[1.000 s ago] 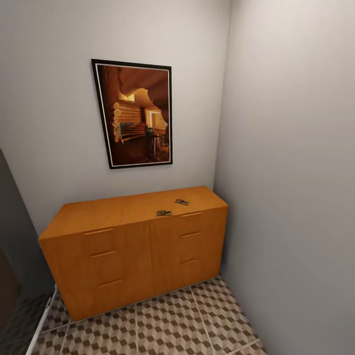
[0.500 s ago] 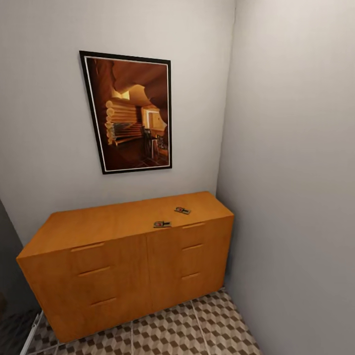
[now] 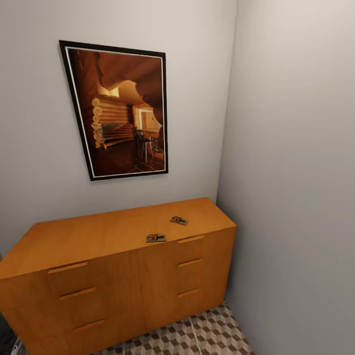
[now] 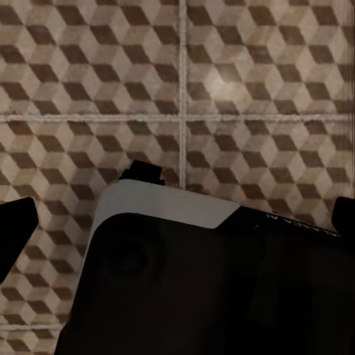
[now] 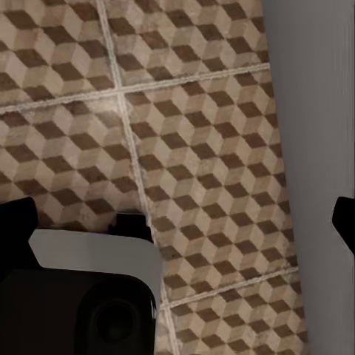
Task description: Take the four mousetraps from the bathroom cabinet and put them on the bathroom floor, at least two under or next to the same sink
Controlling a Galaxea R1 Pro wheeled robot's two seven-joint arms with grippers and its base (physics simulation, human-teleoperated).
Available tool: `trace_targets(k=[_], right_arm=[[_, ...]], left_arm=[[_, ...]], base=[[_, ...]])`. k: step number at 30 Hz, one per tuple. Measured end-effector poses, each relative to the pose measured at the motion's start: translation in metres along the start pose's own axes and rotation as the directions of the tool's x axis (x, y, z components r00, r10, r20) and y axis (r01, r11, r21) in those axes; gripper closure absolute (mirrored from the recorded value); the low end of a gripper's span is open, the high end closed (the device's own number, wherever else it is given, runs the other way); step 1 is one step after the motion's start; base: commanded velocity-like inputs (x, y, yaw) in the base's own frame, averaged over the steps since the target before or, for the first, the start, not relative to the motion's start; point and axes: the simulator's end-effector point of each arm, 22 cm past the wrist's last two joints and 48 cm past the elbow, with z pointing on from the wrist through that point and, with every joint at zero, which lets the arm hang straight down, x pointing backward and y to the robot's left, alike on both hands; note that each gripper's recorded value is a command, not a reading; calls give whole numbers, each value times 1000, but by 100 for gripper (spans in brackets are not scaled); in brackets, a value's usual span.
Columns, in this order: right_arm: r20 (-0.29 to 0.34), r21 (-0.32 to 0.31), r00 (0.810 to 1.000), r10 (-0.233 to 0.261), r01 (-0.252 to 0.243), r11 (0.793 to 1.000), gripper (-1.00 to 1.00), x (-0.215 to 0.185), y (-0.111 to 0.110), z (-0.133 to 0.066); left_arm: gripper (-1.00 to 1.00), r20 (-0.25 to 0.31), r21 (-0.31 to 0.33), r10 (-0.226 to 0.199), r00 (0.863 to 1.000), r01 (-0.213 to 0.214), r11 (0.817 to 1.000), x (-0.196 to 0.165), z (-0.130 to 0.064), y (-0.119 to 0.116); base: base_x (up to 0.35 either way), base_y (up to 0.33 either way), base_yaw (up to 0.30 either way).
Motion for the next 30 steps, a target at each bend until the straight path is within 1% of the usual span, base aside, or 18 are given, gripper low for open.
trace_targets(k=[4, 7, 22, 30], right_arm=[[0, 1, 1000, 0, 0, 1000, -100, 0, -1, 0], [0, 1, 1000, 0, 0, 1000, -100, 0, -1, 0], [-1, 1, 1000, 0, 0, 1000, -100, 0, -1, 0], [0, 1, 1000, 0, 0, 1000, -100, 0, -1, 0]], left_arm=[[-100, 1, 0, -2, 1000, 2, 1000, 0, 0, 0], [-100, 1, -1, -4, 1000, 4, 1000, 0, 0, 0], [-100, -1, -4, -13, 1000, 13, 1000, 0, 0, 0], [-100, -1, -3, -11, 1000, 11, 1000, 0, 0, 1]], base=[[245, -152, 0], [107, -68, 0], [24, -20, 0], [95, -179, 0]])
